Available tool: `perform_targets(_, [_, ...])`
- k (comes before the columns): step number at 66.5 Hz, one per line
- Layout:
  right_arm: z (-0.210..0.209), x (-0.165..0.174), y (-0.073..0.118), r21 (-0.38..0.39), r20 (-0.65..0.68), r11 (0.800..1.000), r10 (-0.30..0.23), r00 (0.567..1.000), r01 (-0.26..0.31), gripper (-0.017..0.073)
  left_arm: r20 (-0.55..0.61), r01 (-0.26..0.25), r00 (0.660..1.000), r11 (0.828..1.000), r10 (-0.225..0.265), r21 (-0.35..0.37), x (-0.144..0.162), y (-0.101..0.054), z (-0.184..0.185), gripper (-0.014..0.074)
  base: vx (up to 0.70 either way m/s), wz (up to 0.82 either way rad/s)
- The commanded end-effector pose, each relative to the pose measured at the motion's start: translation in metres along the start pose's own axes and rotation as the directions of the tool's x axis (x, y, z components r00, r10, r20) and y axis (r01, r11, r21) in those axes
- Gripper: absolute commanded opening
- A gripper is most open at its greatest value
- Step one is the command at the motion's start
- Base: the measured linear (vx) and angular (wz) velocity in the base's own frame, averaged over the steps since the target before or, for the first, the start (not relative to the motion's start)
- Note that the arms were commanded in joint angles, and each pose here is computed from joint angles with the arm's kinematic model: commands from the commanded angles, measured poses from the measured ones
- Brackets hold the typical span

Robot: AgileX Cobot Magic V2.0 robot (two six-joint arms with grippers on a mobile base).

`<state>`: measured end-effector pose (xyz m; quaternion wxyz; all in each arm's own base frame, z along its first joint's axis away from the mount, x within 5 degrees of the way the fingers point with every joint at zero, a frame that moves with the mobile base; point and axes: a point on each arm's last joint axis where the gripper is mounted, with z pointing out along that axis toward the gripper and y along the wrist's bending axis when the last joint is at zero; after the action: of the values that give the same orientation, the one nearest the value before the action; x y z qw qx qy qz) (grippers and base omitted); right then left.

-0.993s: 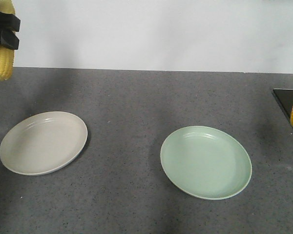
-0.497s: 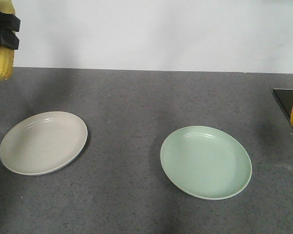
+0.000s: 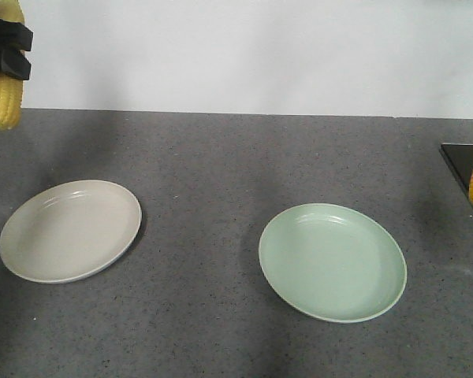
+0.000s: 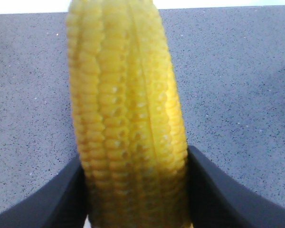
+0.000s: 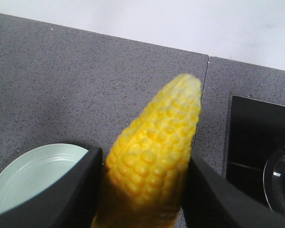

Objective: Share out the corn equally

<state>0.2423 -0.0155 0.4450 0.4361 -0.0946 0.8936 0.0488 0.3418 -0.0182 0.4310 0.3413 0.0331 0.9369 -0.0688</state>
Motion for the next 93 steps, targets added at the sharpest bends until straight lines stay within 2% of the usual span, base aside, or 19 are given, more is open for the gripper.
perform_targets(1, [-0.015,-0.01,0.002,0.02,0.1,1.0,-0.01,0.995,0.008,-0.0008,0.121,-0.002,0.993,1.0,0.0,0.012,-0.008,-0.005,-0.025,0.0038,0.0,0.0])
perform_targets(17, [-0.015,-0.009,0.004,0.002,0.092,1.0,-0.007,0.996,0.007,-0.0008,0.121,-0.002,0.993,1.0,0.0,0.012,-0.008,-0.005,-0.025,0.0038,0.0,0.0])
perform_targets(27, [-0.005,-0.008,0.009,-0.103,0.061,0.995,-0.006,0.998,0.012,-0.0008,0.121,-0.002,0.993,1.0,0.0,0.012,-0.008,-0.005,-0.025,0.0038,0.0,0.0])
perform_targets(40, [0.032,-0.005,0.01,-0.279,-0.055,0.959,0.031,0.998,-0.046,-0.0008,0.12,-0.002,0.993,1.0,0.0,0.012,-0.008,-0.005,-0.025,0.0038,0.0,0.0])
perform_targets(52, [0.072,0.001,0.005,-0.367,-0.17,0.921,0.068,0.983,-0.128,-0.0008,0.12,-0.002,0.993,1.0,0.0,0.012,-0.008,-0.005,-0.025,0.0038,0.0,0.0])
perform_targets(58, [0.094,0.005,0.009,-0.39,-0.232,0.91,0.047,0.972,-0.138,-0.0006,0.12,-0.002,0.993,1.0,0.0,0.012,-0.008,-0.005,-0.025,0.0038,0.0,0.0])
perform_targets(65, [0.121,0.011,0.023,-0.422,-0.299,0.897,-0.003,0.954,-0.129,-0.0006,0.12,-0.002,0.993,1.0,0.0,0.012,-0.008,-0.005,-0.025,0.0038,0.0,0.0])
perform_targets(70, [0.137,0.016,0.031,-0.422,-0.343,0.898,-0.033,0.939,-0.122,-0.0006,0.12,-0.002,0.993,1.0,0.0,0.012,-0.008,-0.005,-0.025,0.0038,0.0,0.0])
perform_targets(77, [0.157,0.023,0.04,-0.394,-0.403,0.912,-0.059,0.913,-0.114,-0.0006,0.12,-0.002,0.993,1.0,0.0,0.012,-0.008,-0.005,-0.025,0.0038,0.0,0.0])
perform_targets(84, [0.172,0.029,0.046,-0.373,-0.444,0.92,-0.067,0.894,-0.116,-0.0003,0.12,-0.002,0.993,1.0,0.0,0.012,-0.008,-0.005,-0.025,0.0038,0.0,0.0])
perform_targets(93, [0.187,0.034,0.05,-0.378,-0.47,0.916,-0.067,0.88,-0.132,0.0,0.114,-0.002,0.993,1.0,0.001,0.012,-0.007,-0.005,-0.025,0.0038,0.0,0.0])
